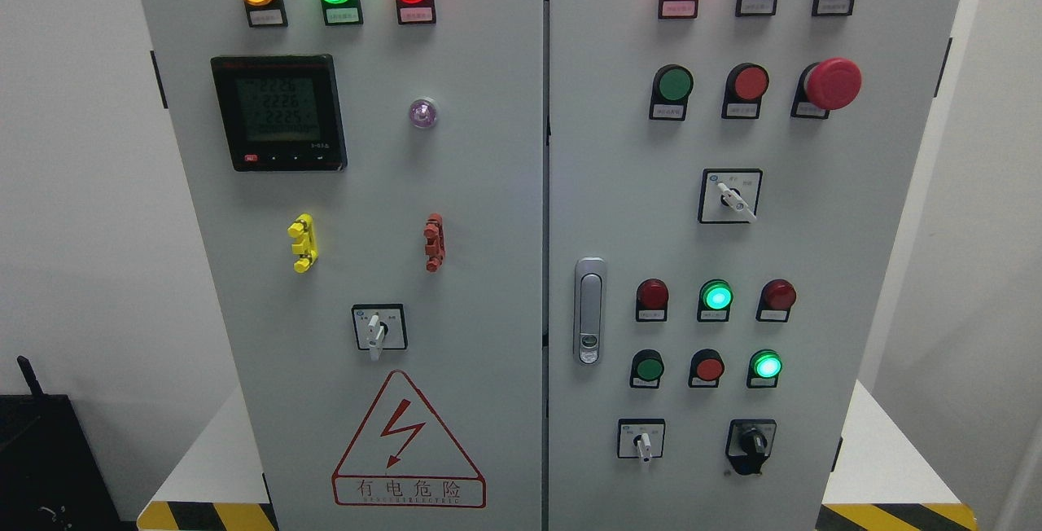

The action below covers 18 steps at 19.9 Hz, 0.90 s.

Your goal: Turn on light switch 1

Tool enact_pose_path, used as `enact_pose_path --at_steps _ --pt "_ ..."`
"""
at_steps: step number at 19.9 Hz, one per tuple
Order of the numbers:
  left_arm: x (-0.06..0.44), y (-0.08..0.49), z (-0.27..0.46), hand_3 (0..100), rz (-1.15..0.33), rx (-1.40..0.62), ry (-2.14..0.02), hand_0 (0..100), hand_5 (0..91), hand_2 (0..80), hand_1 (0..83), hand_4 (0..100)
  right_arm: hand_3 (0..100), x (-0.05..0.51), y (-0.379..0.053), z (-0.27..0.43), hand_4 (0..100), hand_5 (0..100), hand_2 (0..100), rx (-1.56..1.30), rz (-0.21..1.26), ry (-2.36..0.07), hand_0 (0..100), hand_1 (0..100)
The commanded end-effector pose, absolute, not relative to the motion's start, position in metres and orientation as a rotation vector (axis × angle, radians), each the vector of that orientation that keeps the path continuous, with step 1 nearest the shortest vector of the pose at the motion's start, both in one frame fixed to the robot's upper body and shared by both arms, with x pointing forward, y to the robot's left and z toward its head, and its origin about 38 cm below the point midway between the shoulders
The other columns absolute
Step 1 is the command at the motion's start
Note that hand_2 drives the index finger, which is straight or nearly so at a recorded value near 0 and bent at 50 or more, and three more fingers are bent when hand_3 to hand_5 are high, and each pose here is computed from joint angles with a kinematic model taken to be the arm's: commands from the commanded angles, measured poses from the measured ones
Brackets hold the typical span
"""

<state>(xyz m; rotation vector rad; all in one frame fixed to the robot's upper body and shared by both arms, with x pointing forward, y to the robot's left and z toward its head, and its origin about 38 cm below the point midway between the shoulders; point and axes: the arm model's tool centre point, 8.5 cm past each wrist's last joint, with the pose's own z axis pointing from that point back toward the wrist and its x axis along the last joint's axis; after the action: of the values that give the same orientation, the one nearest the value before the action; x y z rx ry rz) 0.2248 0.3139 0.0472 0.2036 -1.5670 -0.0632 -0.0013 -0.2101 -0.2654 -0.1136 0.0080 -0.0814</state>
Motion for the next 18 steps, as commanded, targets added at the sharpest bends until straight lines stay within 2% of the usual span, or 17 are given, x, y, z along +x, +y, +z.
enact_pose_path --at_steps 1,9,18 --pt "0.259 0.288 0.115 76 -0.026 0.174 -1.748 21 78.6 36.4 61.9 87 0 -0.001 -0.21 -0.265 0 0 0 -0.114 -0.081 0.009 31 0" --pt "0.319 0.26 0.163 81 0.077 0.189 -1.775 16 80.1 44.2 64.5 88 0 -0.001 -0.21 -0.265 0 0 0 -0.114 -0.081 0.009 31 0" --pt "0.353 0.229 0.199 82 0.122 0.201 -1.8 11 80.8 45.6 67.1 89 0 -0.001 -0.21 -0.265 0 0 0 -0.114 -0.081 0.009 31 0"
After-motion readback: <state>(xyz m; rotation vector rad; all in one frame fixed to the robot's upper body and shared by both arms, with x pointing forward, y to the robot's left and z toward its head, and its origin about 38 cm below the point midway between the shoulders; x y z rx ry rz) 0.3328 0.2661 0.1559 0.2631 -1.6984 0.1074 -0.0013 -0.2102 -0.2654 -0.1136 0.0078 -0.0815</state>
